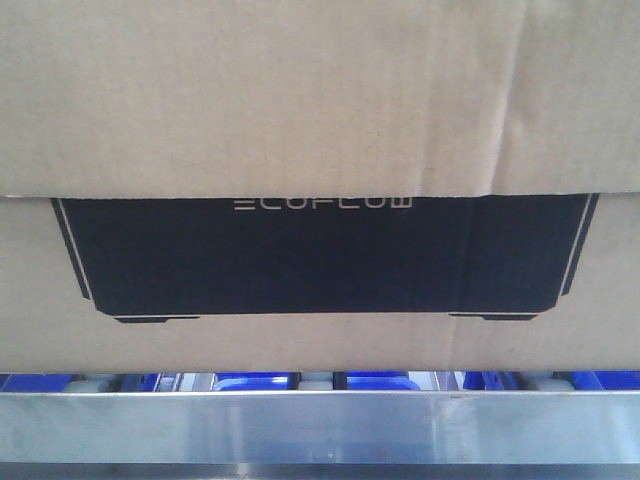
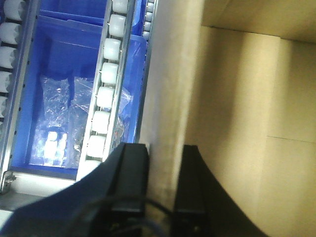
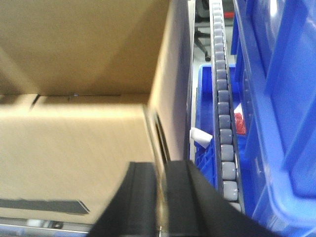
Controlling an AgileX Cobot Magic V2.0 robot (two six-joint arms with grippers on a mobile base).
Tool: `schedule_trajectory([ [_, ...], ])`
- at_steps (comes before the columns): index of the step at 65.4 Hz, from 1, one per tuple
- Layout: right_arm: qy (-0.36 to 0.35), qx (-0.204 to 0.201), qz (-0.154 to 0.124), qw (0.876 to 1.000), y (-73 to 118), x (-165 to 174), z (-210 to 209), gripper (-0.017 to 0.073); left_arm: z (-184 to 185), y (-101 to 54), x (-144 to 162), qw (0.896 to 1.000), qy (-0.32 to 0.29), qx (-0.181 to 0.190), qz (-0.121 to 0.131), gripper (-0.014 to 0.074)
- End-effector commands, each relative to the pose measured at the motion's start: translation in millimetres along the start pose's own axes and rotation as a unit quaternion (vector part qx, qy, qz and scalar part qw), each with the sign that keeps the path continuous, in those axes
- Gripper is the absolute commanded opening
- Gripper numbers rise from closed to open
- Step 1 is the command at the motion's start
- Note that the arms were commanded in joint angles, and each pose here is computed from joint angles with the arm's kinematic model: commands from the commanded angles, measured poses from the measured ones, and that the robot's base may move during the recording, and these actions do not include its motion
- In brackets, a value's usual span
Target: Grab box from left shelf to table start
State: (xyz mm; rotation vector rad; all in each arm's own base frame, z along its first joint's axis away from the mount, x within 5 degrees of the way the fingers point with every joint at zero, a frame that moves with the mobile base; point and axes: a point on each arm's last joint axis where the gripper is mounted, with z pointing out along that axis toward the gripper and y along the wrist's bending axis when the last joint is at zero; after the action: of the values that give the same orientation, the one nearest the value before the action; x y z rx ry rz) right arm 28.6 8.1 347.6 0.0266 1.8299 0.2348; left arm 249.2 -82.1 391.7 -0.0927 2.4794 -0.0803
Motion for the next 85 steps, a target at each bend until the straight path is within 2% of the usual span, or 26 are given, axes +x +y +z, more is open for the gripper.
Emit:
schedule_trajectory([
  [1,-0.031,-0.001,-0.008,0.999,3.8,-29,2,0.0349,-17,6.0,-13,0.998,-0.067,-0.012,0.004,-0.0097],
  [5,-0.025,0.000,-0.008,1.000,5.7,-40,4,0.0387,-17,6.0,-13,0.998,-0.067,-0.012,0.004,-0.0097],
  [21,0.015,0.005,-0.007,1.000,10.7,-76,26,0.0384,-17,6.0,-13,0.998,-0.067,-0.012,0.004,-0.0097],
  [46,0.111,0.022,-0.006,0.994,10.6,-103,90,0.0384,-17,6.0,-13,0.998,-0.067,-0.012,0.004,-0.0097],
  [59,0.137,0.029,0.002,0.990,11.2,-117,112,0.0384,-17,6.0,-13,0.998,-0.067,-0.012,0.004,-0.0097],
  [72,0.177,0.075,0.027,0.981,4.5,-120,128,0.0384,-17,5.9,-13,0.998,-0.066,-0.011,0.004,-0.0097],
  [78,0.175,0.089,0.017,0.980,2.2,-122,128,0.0384,-17,5.9,-13,0.998,-0.066,-0.011,0.004,-0.0097],
  [85,0.172,0.088,-0.008,0.981,5.3,-122,129,0.0384,-17,5.9,-13,0.998,-0.066,-0.011,0.004,-0.0097],
])
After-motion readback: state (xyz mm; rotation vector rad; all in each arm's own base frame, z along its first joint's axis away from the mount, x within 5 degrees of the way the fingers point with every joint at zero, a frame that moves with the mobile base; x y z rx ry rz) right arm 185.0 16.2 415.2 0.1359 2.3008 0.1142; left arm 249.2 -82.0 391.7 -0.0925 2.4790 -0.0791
